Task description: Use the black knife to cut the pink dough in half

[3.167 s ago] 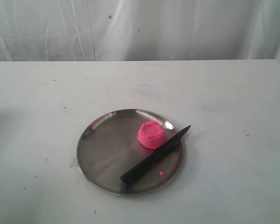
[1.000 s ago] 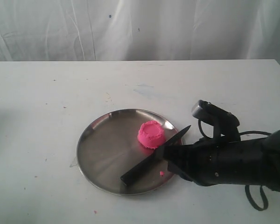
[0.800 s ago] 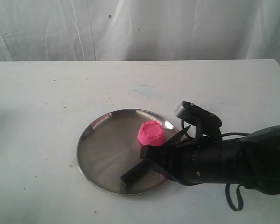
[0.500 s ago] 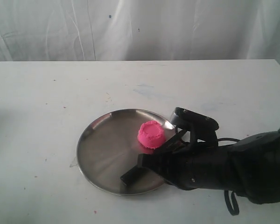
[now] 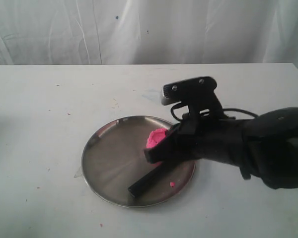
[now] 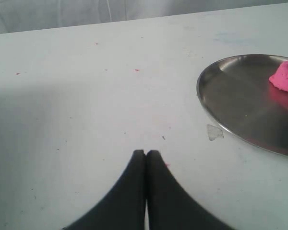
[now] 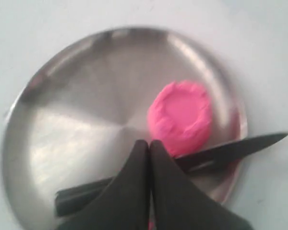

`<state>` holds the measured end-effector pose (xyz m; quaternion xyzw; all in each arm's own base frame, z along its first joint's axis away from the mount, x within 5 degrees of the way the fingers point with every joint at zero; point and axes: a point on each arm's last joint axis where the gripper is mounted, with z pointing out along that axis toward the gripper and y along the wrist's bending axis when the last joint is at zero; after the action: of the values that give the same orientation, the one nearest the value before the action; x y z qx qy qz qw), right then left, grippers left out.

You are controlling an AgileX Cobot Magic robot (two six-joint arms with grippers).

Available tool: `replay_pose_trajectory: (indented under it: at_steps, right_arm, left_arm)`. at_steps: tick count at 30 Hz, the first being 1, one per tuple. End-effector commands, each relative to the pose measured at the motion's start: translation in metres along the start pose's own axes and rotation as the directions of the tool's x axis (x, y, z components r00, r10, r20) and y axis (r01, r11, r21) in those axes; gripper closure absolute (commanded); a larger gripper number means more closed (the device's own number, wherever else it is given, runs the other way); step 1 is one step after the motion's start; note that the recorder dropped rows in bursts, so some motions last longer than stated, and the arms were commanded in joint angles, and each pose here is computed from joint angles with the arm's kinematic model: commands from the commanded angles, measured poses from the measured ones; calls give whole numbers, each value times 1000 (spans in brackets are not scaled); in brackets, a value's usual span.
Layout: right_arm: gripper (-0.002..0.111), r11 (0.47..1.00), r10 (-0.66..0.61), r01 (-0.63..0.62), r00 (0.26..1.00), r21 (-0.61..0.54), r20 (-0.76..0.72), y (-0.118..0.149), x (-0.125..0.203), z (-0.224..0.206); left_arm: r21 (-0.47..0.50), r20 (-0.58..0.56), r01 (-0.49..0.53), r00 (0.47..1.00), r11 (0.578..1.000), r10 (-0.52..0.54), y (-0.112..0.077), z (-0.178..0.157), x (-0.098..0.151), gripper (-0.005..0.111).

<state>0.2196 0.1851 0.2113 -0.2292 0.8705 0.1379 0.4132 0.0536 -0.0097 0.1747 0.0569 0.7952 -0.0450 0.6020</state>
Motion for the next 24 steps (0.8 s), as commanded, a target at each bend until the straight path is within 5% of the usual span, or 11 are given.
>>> replay_pose_trajectory:
  at_steps: [1,8,15,19,21,24]
  right_arm:
    - [108,963,-190,167,978,211,91,-18,-23,-17]
    - [108,940,-229,192,968,283,107,-25,-28,-25]
    - [108,963,-44,-39,954,268,297,-48,-40,-29]
    - [108,964,144,-211,928,164,345,-64,-41,-29]
    - [108,901,390,-420,893,107,224,-84,-28,-25]
    - [108,862,505,-498,859,94,-86,-90,3,-13]
  left_arm:
    - [-1,5,13,1000,1000,-13,0,0,0,107]
    - [-1,5,13,1000,1000,-13,0,0,0,107]
    - [-1,5,13,1000,1000,-13,0,0,0,107]
    - [-1,5,13,1000,1000,-13,0,0,0,107]
    - [-1,5,13,1000,1000,-13,0,0,0,107]
    - [-1,5,13,1000,1000,-13,0,0,0,107]
